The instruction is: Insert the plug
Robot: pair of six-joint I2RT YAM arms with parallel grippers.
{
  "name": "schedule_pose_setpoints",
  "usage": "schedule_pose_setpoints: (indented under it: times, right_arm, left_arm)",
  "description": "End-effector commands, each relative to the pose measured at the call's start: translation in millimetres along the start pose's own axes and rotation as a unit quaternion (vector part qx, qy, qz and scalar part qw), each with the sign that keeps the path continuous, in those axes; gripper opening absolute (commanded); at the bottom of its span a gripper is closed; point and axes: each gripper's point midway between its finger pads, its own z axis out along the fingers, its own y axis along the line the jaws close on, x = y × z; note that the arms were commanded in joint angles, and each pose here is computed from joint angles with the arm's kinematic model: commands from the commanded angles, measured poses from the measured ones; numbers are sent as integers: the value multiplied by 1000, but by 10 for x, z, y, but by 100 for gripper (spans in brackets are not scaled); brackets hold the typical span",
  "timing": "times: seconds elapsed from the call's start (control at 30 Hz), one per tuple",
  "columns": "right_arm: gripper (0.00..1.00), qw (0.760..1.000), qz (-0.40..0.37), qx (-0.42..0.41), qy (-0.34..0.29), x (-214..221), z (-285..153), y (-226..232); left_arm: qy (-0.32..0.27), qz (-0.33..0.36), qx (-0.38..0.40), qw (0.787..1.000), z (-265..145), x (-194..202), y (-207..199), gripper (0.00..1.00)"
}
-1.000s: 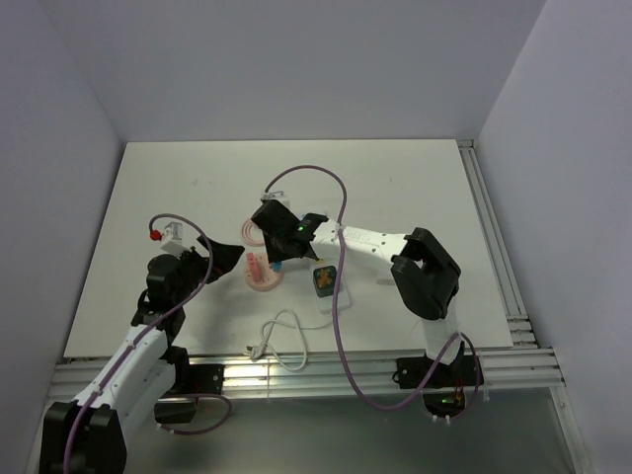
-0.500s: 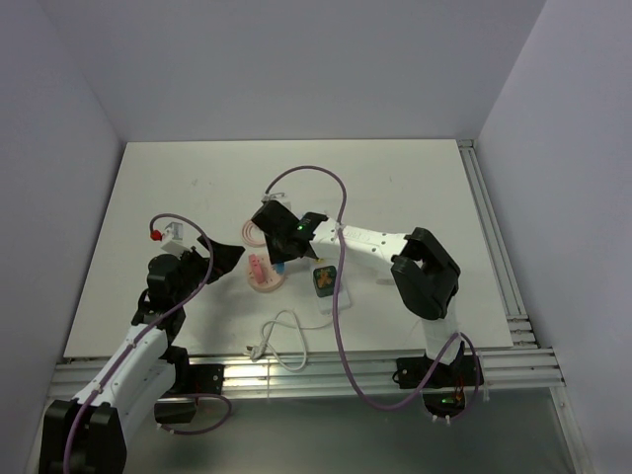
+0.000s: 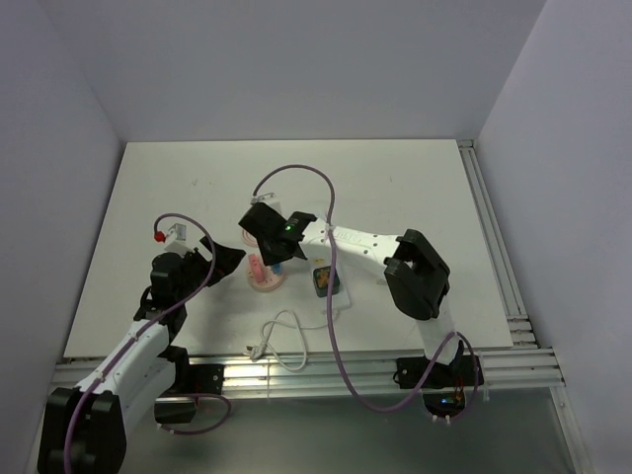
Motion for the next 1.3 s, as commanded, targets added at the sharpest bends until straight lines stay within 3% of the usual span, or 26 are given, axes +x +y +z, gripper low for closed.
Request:
schedule_pose_setpoints:
  times: [0.0, 1.27]
  right_arm:
    - [0, 1000, -9, 13, -15, -100, -48, 9]
    - [0, 999, -27, 33, -5, -116, 52, 4]
  left_arm:
    - [-26, 13, 16, 999, 3, -176, -131, 95]
    - [-24, 17, 15, 999, 5, -177, -126, 95]
